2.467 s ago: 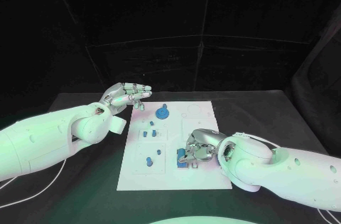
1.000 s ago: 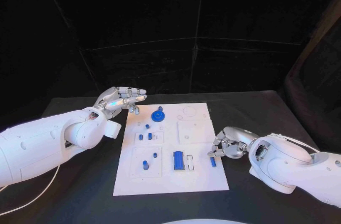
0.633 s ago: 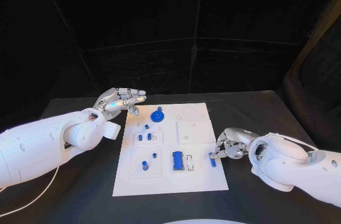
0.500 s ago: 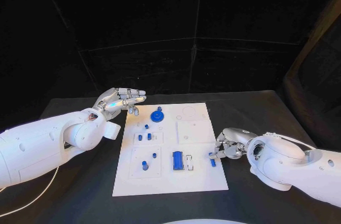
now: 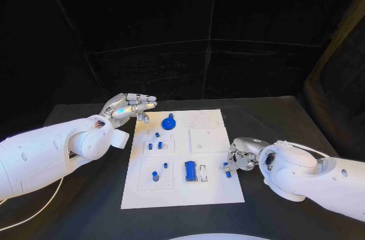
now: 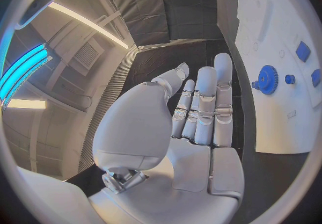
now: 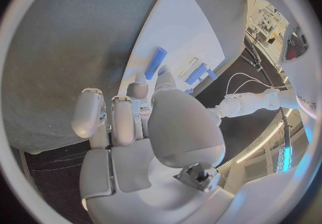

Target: Assemble the parts on the task board

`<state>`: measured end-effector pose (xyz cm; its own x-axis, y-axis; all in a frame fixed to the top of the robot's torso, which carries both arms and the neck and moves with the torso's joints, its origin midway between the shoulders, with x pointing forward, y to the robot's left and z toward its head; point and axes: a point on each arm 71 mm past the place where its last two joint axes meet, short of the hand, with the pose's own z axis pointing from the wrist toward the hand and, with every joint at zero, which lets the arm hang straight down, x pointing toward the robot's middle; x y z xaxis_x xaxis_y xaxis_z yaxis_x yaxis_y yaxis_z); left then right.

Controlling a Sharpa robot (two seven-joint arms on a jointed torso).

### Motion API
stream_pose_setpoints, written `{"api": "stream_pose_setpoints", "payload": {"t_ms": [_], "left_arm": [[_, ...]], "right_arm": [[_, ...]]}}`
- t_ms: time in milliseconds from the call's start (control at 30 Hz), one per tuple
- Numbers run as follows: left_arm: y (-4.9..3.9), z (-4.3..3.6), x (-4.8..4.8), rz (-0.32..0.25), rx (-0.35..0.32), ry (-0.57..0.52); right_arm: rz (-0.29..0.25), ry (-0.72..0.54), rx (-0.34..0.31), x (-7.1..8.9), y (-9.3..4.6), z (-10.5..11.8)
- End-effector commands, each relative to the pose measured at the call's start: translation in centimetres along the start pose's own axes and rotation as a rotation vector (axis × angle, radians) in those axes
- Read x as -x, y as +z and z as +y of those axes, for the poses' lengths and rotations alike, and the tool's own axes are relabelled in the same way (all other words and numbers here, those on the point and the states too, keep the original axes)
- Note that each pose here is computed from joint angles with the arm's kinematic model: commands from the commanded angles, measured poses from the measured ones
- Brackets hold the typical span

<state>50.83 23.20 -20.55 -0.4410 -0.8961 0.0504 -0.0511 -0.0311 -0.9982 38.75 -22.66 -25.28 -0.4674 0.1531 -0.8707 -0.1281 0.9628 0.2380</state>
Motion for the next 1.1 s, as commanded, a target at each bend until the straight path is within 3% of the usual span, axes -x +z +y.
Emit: {"api": "stream_pose_setpoints", "payload": {"t_ms": [33,233,667,867,1100], "left_arm": [[0.02,-0.11,-0.12,0.011,-0.004,-0.008],[-0.04,-0.1,-0.03,0.01,-0.003,-0.007],[-0.11,-0.09,0.04,0.01,0.0,-0.008],[-0.15,-0.08,0.12,0.008,0.001,-0.007],[-0.13,-0.05,0.1,0.009,0.002,-0.007]], "right_arm": [[0.033,-0.056,0.005,-0.4,0.1,0.2],[0.058,-0.125,0.02,-0.9,0.1,0.7],[0.052,-0.25,0.047,-1.8,0.4,1.5],[0.031,-0.235,0.053,-1.8,0.2,1.7],[0.008,-0.096,0.047,-1.5,-0.4,1.7]]}}
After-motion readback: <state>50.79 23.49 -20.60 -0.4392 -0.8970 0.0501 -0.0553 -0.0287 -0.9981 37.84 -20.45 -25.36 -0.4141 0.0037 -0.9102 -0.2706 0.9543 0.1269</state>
